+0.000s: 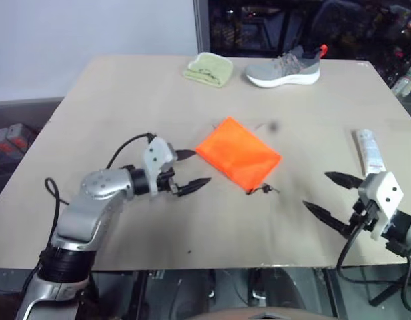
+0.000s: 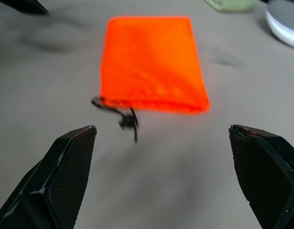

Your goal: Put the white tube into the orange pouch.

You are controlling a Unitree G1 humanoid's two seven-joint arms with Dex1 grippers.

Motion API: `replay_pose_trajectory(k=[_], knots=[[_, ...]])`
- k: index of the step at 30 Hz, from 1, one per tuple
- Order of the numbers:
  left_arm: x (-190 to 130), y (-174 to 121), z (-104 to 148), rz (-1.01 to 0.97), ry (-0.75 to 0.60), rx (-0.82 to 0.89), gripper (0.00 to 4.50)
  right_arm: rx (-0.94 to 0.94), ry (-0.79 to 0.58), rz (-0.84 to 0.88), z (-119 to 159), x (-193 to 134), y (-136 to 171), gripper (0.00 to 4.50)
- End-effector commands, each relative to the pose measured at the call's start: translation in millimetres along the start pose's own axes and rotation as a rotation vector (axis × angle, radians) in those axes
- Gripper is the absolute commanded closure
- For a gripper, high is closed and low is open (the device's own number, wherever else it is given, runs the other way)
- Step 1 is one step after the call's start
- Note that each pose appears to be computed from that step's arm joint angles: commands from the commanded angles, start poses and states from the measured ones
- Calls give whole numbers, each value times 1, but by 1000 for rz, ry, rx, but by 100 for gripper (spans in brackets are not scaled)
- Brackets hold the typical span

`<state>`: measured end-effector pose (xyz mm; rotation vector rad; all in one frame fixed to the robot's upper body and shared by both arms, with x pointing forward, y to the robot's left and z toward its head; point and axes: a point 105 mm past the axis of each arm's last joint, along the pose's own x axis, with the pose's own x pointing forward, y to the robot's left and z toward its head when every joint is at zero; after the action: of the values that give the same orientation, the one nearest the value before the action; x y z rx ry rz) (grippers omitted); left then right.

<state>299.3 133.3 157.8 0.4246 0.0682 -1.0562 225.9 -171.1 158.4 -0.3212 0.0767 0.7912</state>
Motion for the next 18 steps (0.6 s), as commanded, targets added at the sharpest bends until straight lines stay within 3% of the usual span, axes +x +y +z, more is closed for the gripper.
replay_pose_trajectory(k=[1, 10, 18], knots=[[21, 2, 15, -69, 5, 115, 17, -54, -30, 14, 12, 12, 1, 0], [79, 15, 12, -264, 146, 284, 17, -72, 27, 7, 23, 29, 16, 0], [123, 22, 16, -427, 215, 430, 17, -43, 32, -103, 29, 32, 17, 0]])
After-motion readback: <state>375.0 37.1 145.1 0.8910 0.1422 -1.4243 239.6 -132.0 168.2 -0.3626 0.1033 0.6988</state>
